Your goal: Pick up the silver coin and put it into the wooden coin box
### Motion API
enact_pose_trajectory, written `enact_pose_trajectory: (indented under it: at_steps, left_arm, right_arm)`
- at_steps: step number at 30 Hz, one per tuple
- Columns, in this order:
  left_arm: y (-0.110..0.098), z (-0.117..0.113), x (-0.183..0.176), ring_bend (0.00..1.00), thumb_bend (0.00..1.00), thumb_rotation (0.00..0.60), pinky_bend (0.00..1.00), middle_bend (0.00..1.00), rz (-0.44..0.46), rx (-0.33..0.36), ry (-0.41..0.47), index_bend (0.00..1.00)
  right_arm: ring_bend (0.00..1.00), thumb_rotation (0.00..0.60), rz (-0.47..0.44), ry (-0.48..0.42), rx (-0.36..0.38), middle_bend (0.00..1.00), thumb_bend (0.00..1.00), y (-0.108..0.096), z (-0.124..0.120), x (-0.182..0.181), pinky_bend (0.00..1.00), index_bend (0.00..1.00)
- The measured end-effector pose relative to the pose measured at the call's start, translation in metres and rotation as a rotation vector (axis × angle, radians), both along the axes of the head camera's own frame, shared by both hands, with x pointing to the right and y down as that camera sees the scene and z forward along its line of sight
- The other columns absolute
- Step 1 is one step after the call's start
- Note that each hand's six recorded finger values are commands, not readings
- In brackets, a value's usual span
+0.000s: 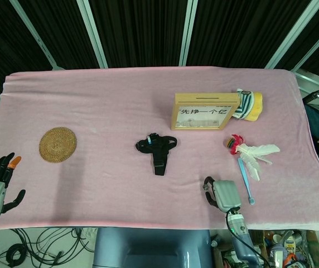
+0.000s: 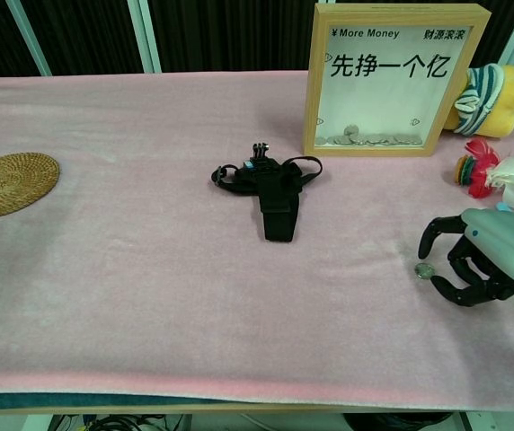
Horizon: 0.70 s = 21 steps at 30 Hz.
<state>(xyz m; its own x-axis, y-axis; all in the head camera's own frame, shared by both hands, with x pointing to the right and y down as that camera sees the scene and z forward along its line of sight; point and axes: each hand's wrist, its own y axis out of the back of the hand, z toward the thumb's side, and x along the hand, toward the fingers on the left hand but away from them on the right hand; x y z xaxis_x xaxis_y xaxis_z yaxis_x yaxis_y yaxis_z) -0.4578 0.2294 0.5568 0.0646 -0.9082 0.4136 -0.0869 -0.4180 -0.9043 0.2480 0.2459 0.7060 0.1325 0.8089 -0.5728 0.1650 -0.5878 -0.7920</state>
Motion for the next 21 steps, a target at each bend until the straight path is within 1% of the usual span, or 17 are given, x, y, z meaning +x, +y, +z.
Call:
enact_pose_trajectory:
  at_steps: [4,21]
  left_arm:
    - [0.0002,0.0002,0.0000,0.00,0.33,0.600,0.04,0.00,0.001,-0.001,-0.002,0.05]
    - [0.0002,0.0008,-0.0003,0.00,0.33,0.600,0.04,0.00,0.001,-0.002,-0.006,0.05]
  right_arm:
    - [0.91,0.600,-0.004,0.005,-0.003,0.86,0.33,0.0008,0.0018,0.0007,1.00,0.45]
    - [0.91,0.600,0.001,0.008,-0.016,0.86,0.34,0.0018,0.0067,0.0038,1.00,0.45]
